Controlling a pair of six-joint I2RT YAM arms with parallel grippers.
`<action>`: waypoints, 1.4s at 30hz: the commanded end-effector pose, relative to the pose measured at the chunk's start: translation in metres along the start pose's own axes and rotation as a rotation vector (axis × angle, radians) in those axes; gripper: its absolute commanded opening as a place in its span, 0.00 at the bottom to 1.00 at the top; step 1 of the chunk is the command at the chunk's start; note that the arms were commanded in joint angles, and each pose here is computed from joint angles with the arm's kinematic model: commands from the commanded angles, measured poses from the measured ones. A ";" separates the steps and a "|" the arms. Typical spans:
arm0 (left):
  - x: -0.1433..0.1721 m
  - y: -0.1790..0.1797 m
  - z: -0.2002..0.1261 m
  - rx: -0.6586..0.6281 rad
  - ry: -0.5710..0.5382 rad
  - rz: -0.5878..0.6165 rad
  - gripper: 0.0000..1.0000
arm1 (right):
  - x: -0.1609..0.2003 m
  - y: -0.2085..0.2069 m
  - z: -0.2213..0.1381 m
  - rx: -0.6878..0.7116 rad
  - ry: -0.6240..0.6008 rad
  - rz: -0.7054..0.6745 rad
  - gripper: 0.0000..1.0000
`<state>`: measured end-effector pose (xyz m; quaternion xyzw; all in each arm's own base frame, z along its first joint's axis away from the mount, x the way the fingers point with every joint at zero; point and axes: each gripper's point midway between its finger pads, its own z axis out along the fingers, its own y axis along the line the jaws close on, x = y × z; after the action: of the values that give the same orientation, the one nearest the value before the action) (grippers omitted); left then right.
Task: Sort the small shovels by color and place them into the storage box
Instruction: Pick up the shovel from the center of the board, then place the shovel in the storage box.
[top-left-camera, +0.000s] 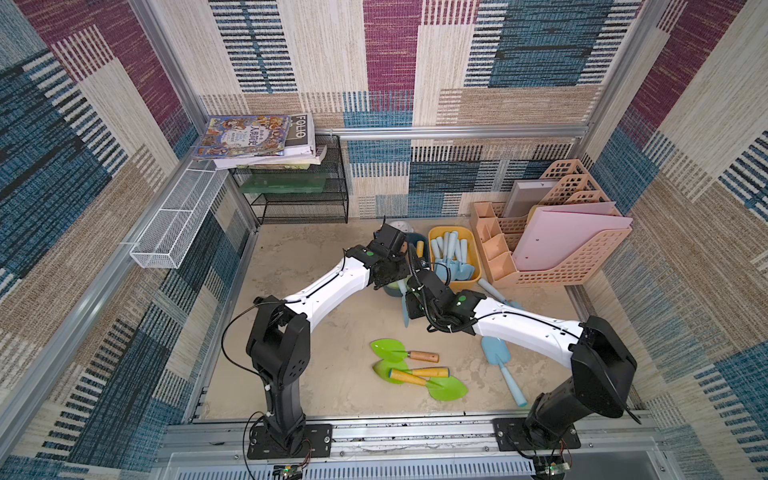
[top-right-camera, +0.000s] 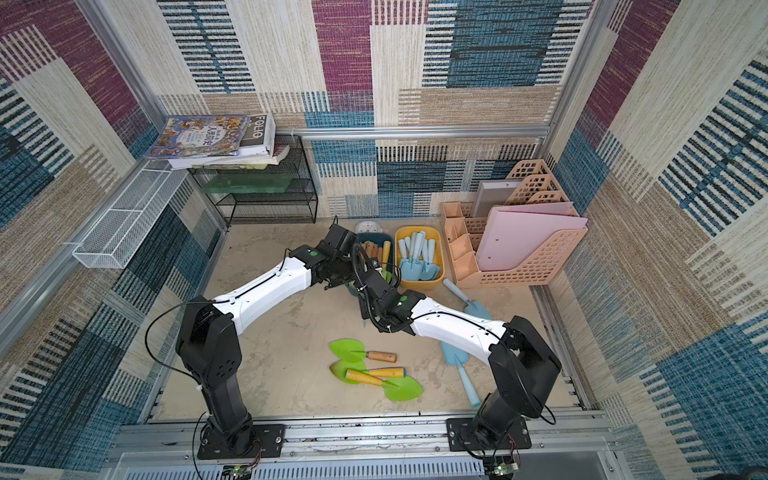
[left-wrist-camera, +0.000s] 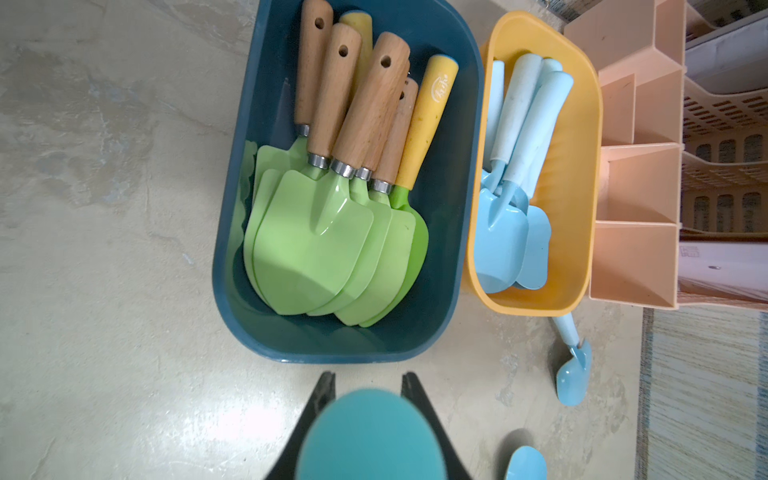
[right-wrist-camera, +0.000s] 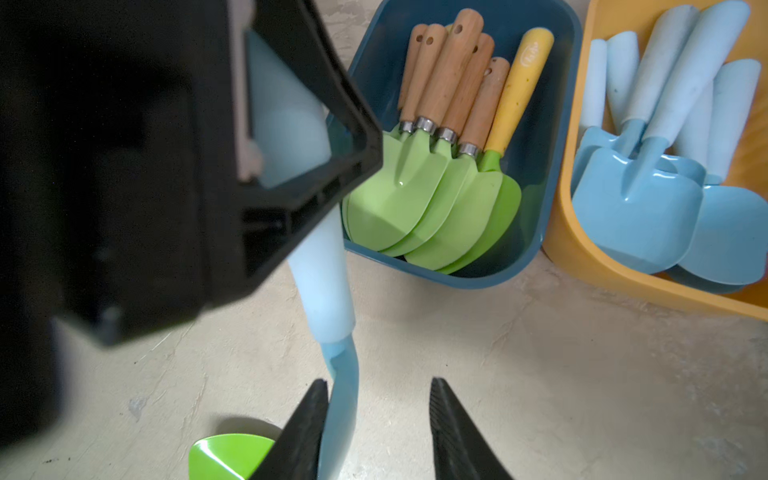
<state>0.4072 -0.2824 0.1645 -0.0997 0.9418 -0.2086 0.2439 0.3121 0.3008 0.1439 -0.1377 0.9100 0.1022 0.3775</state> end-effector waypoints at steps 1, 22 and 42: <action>-0.015 -0.031 -0.008 0.122 -0.056 -0.010 0.00 | 0.038 0.014 0.000 -0.074 0.138 -0.119 0.44; -0.024 -0.037 -0.002 0.121 -0.074 -0.024 0.00 | 0.050 0.052 -0.007 -0.180 0.133 -0.180 0.48; -0.018 -0.028 -0.015 0.116 -0.061 -0.049 0.00 | 0.009 0.016 -0.064 -0.156 -0.106 -0.203 0.56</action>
<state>0.4173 -0.2955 0.1907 -0.1093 0.9233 -0.2534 0.2671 0.2552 0.3003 0.1775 -0.2560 0.8644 0.1357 0.4109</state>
